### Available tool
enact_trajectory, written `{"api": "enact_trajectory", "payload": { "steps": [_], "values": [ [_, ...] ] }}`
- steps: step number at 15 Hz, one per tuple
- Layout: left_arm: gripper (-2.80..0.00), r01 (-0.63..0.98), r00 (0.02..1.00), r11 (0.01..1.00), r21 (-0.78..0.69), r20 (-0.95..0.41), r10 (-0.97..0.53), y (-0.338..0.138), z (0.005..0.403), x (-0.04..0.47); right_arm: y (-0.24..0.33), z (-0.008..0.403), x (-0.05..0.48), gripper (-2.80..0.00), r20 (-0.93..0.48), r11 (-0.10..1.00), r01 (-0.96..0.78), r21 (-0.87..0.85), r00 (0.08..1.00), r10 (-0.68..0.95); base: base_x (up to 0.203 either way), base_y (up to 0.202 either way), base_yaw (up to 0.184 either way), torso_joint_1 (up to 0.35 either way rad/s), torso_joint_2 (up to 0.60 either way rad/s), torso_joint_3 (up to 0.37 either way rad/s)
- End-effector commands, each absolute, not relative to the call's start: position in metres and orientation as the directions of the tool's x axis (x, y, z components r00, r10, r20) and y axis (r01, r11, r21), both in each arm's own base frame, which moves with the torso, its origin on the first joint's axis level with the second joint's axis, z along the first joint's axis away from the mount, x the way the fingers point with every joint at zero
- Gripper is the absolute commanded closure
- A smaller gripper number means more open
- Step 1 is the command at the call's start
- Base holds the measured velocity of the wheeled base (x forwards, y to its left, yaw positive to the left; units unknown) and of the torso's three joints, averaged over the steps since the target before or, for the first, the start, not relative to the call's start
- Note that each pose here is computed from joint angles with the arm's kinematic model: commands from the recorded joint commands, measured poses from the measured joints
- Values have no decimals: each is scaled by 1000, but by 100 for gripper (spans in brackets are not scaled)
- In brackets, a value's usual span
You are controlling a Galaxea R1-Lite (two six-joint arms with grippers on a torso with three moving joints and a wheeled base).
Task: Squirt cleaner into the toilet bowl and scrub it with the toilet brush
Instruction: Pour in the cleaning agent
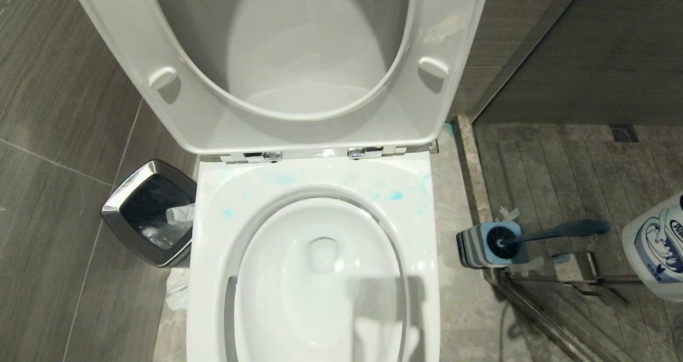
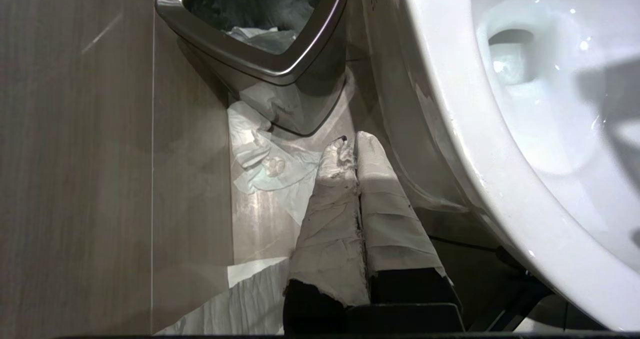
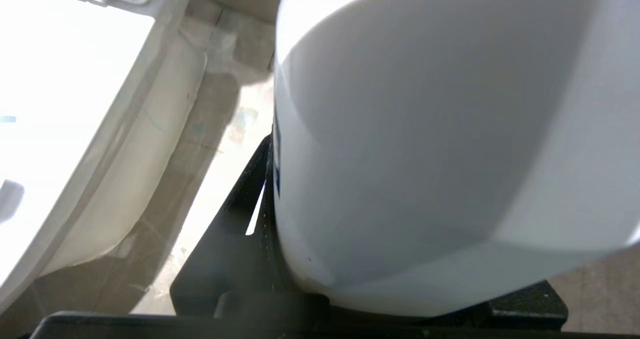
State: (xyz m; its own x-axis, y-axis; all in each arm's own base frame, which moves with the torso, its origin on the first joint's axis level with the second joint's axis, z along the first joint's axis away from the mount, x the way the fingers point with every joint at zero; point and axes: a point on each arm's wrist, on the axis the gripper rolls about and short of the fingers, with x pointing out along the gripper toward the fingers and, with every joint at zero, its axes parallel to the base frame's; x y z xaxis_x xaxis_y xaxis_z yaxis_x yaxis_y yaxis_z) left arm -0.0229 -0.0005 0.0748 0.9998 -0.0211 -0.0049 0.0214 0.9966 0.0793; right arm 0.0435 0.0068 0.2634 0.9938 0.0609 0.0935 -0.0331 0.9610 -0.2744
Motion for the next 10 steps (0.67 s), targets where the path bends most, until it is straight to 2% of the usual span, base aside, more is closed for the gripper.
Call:
{"api": "enact_trajectory", "payload": {
  "steps": [1,10],
  "values": [
    [0,20,1000,997,80,-6,-20,0,75,-23,6,262,42,0,95,961,-32,-276,994,60,0,0,0,-2,5,198],
    [0,20,1000,997,80,-6,-20,0,75,-23,8,262,50,0,74,960,-38,-276,995,60,0,0,0,0,1,205]
  ]
}}
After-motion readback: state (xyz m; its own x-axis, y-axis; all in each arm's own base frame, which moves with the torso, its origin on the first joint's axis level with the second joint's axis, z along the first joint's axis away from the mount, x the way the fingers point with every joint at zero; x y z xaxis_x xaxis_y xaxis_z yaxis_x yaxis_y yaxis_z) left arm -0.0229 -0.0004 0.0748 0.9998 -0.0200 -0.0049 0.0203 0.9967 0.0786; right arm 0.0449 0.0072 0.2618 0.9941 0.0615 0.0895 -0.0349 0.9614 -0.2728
